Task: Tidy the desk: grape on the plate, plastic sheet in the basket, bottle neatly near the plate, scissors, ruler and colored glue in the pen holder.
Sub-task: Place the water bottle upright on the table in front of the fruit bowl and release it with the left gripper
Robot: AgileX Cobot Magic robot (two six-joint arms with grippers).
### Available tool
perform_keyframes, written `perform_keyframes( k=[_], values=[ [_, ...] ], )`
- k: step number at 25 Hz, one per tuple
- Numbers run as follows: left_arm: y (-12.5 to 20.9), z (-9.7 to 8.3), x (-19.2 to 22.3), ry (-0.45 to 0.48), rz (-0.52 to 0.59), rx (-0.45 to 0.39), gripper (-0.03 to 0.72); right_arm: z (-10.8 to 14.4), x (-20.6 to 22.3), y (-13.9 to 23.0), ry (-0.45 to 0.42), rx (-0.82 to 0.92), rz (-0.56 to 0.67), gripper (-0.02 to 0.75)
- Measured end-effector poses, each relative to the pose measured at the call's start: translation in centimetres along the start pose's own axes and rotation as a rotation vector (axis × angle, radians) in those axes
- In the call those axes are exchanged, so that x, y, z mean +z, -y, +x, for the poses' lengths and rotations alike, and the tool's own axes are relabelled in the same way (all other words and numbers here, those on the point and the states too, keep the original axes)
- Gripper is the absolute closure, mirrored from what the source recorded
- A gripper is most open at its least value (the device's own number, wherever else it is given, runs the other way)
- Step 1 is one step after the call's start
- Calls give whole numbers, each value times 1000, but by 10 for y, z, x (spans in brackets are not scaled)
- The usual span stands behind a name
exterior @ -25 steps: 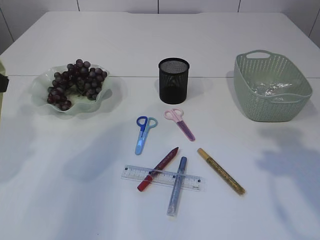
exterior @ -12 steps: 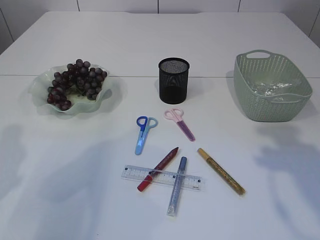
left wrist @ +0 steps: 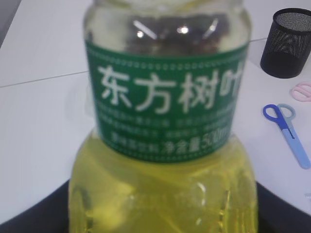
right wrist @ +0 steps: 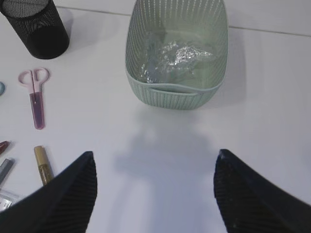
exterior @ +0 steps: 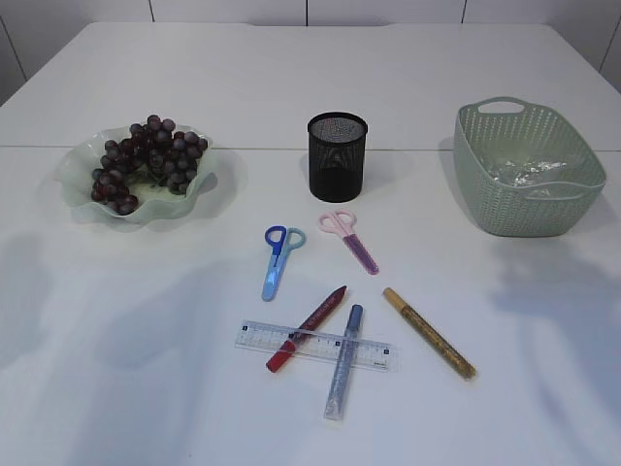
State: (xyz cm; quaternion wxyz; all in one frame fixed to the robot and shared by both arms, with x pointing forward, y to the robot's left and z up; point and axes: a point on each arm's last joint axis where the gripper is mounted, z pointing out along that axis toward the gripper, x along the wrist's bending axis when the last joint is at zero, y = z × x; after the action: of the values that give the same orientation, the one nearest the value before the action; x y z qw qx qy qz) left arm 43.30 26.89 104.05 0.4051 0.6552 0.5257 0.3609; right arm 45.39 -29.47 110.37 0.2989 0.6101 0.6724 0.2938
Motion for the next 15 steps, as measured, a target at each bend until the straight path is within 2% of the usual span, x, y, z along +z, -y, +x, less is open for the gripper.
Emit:
perform_keyframes(
  k=[9,15],
  values=[
    [-1,0,0,-2,-11,43,236,1,-8,37,40,-66,-191,175],
    [-1,0,0,-2,-13,44,236,1,-6,41,48,-87,-188,175]
  ],
)
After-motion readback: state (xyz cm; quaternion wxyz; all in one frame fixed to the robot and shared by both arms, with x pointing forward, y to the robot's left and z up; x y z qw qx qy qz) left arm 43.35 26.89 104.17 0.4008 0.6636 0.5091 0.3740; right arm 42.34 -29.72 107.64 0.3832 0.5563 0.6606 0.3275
